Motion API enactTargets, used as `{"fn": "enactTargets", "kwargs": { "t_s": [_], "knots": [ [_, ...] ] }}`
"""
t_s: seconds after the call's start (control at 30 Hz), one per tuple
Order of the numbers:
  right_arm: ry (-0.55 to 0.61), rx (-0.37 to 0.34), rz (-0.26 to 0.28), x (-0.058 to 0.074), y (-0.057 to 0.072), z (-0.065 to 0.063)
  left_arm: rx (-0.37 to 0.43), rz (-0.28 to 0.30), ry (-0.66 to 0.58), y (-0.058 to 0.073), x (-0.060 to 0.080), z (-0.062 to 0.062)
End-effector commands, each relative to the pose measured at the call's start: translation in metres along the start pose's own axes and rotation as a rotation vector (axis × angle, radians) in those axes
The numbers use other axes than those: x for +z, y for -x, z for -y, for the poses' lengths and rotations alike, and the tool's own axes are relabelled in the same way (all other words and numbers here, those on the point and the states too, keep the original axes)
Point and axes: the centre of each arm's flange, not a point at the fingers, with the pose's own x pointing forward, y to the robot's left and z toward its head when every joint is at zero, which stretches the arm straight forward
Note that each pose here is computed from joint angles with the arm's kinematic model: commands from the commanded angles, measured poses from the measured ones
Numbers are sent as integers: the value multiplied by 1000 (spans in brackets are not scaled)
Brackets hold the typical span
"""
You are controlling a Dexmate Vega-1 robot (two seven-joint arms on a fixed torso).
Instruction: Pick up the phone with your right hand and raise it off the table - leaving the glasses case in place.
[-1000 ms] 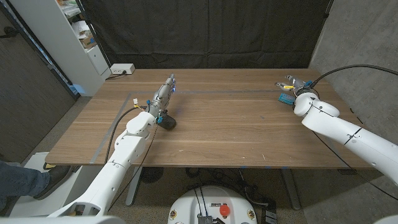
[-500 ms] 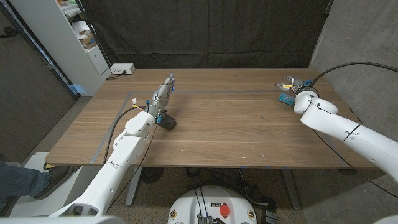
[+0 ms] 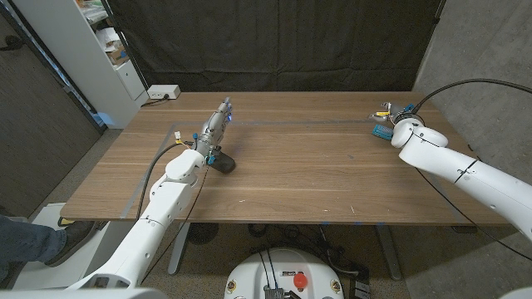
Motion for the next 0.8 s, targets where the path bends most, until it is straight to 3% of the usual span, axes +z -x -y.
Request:
{"fn": "enactTargets", "kwargs": {
  "t_s": [0.03, 0.8],
  "knots": [
    [16, 25, -28, -1, -5, 0, 7, -2, 0, 3, 0, -2],
    [44, 83, -73, -6, -13, -2, 7, -3, -4, 3, 3, 3]
  ]
}}
